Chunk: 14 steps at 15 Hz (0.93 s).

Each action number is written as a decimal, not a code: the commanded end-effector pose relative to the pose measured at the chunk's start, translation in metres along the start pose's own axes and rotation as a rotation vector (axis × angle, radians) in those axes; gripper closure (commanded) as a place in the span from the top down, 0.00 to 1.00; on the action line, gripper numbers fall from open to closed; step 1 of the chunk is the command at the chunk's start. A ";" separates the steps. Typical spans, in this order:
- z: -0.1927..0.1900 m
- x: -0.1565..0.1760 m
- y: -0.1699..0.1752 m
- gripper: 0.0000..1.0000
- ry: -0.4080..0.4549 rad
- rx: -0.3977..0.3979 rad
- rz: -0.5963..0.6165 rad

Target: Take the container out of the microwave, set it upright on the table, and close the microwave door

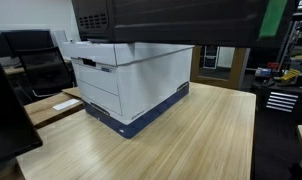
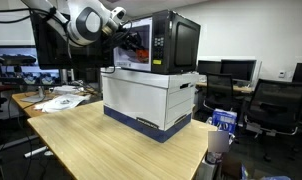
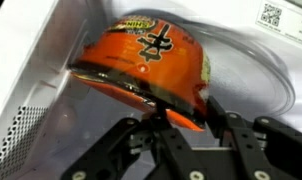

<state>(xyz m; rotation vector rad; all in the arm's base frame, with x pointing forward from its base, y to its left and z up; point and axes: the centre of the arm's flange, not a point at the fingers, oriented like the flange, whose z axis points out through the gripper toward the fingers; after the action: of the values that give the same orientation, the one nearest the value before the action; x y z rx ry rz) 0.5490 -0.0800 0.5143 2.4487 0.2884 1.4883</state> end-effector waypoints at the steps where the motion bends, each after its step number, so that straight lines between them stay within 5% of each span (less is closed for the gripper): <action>1: 0.001 0.000 -0.005 0.13 0.007 -0.014 0.007; 7: -0.013 0.005 -0.004 0.03 0.003 -0.037 0.029; 14: -0.043 -0.011 -0.010 0.06 -0.090 -0.046 -0.049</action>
<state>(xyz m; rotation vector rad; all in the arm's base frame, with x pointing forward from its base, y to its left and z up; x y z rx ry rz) 0.5380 -0.0793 0.5330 2.4465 0.2872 1.4769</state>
